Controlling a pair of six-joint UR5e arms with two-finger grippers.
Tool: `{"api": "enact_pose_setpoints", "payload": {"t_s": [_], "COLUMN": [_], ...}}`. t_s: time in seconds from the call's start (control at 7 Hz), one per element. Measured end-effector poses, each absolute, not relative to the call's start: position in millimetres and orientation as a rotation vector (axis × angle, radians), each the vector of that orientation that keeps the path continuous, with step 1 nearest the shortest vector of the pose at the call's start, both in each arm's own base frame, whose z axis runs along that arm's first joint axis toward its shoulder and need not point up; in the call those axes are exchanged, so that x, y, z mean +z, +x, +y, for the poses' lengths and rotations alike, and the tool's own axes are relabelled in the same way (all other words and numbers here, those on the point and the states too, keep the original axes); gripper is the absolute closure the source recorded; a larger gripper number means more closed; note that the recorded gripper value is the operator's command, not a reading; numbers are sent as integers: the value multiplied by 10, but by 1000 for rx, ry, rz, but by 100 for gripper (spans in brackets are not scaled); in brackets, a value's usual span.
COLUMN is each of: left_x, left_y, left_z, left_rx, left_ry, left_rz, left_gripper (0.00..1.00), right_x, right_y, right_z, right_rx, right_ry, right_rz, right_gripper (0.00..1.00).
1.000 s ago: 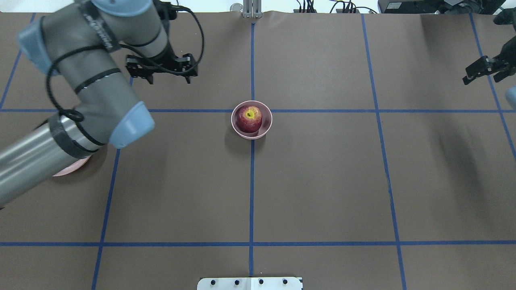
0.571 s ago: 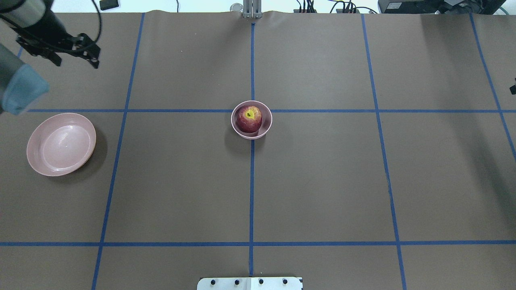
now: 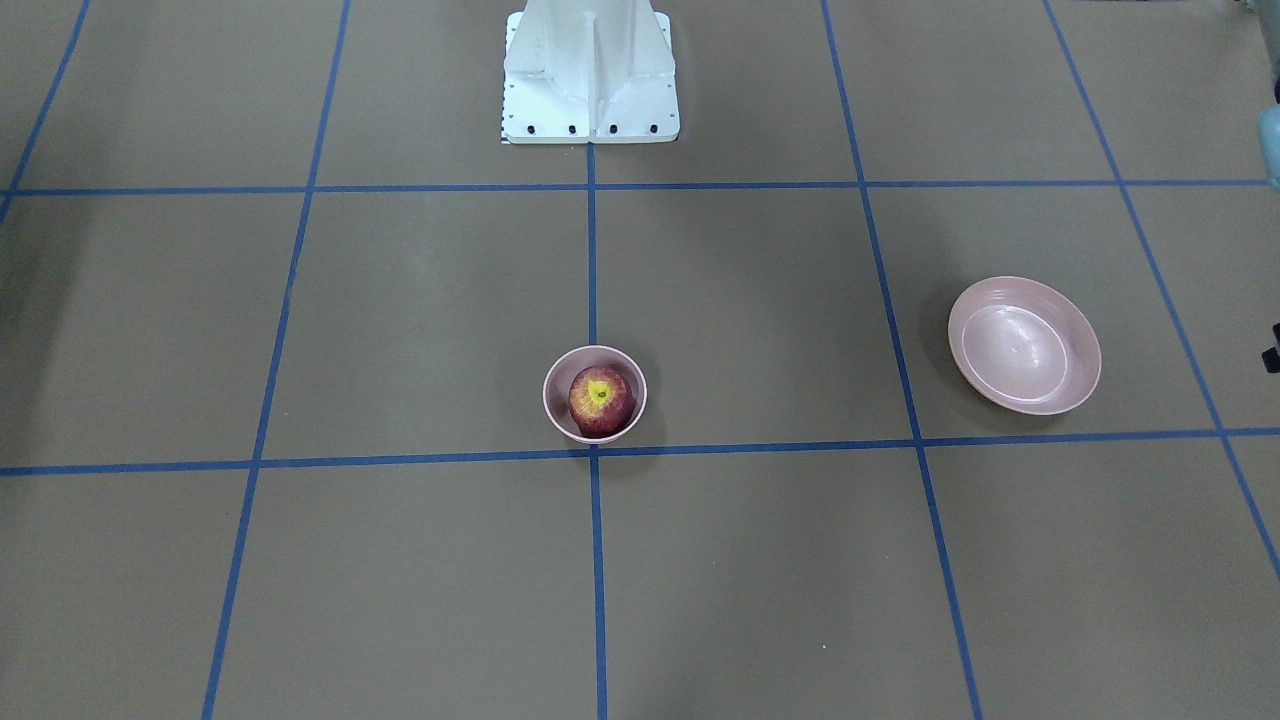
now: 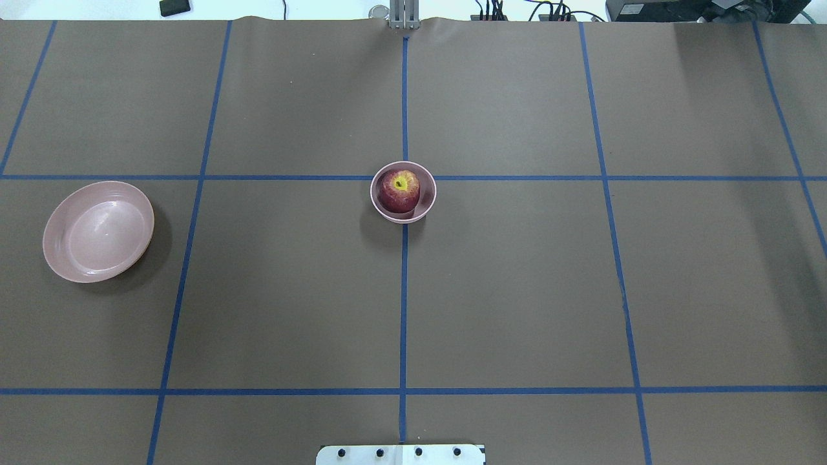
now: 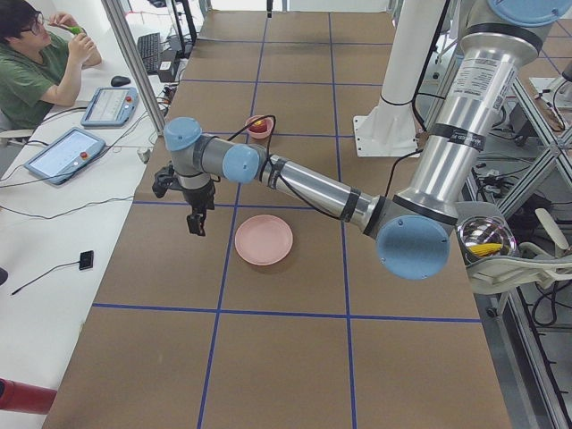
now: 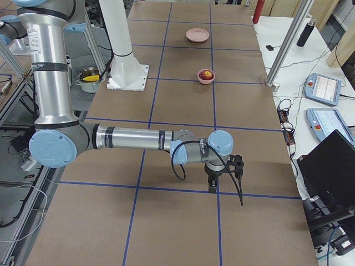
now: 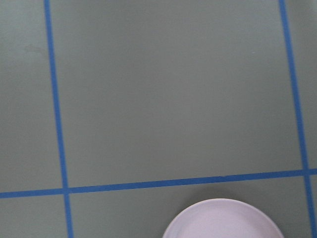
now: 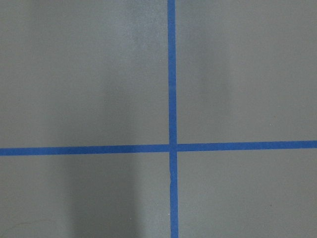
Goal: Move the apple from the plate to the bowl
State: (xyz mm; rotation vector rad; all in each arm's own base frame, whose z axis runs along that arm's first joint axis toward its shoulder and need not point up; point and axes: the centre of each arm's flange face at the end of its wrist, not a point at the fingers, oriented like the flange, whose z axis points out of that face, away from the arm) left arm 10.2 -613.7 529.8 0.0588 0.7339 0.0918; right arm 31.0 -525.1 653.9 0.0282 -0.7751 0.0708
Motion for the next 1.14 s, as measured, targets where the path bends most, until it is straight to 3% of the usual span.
{"api": "enact_pose_setpoints", "payload": {"t_s": [0.71, 1.14], "left_x": [6461, 6514], "left_y": [-469, -470], "left_z": [-5372, -5166], "left_rx": [74, 66], "left_ry": [161, 157], "left_rz": [731, 743], "left_gripper": [2, 2], "right_x": [6114, 6117], "right_y": [344, 334], "right_z": [-4965, -4955], "right_rx": [99, 98], "right_ry": [-45, -51], "right_rz": [-762, -765], "right_gripper": [0, 0]}}
